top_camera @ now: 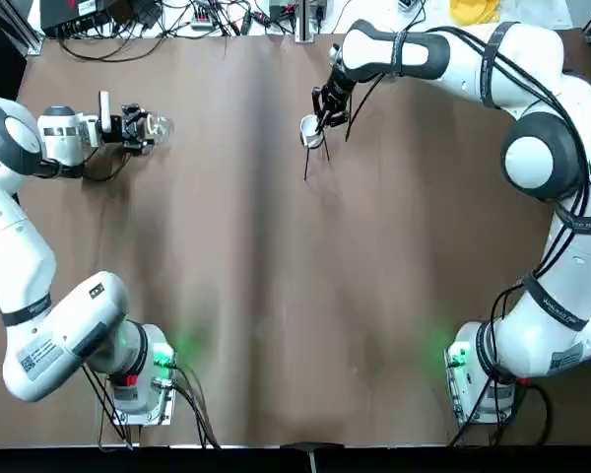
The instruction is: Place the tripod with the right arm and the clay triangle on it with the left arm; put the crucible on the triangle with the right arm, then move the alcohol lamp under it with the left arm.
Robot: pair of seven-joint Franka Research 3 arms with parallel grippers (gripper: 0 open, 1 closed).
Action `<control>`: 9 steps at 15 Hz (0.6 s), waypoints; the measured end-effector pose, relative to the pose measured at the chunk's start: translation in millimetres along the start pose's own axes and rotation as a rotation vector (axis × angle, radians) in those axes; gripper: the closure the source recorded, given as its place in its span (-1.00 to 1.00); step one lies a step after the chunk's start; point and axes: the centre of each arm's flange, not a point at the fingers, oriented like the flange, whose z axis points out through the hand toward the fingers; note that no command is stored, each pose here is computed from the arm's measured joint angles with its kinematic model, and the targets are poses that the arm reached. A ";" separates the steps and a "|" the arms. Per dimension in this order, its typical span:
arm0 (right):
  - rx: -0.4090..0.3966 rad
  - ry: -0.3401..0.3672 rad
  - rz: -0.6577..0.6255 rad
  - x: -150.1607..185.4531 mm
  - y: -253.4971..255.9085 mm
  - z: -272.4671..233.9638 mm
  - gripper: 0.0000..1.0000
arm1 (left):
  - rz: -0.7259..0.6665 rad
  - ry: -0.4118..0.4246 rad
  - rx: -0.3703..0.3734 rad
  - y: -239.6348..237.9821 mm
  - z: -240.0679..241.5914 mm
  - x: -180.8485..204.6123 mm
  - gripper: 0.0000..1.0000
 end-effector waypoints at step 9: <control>-0.008 -0.008 0.005 3.7 3.7 7.6 0.89 | -0.020 0.082 0.041 -2.5 41.7 0.0 -0.98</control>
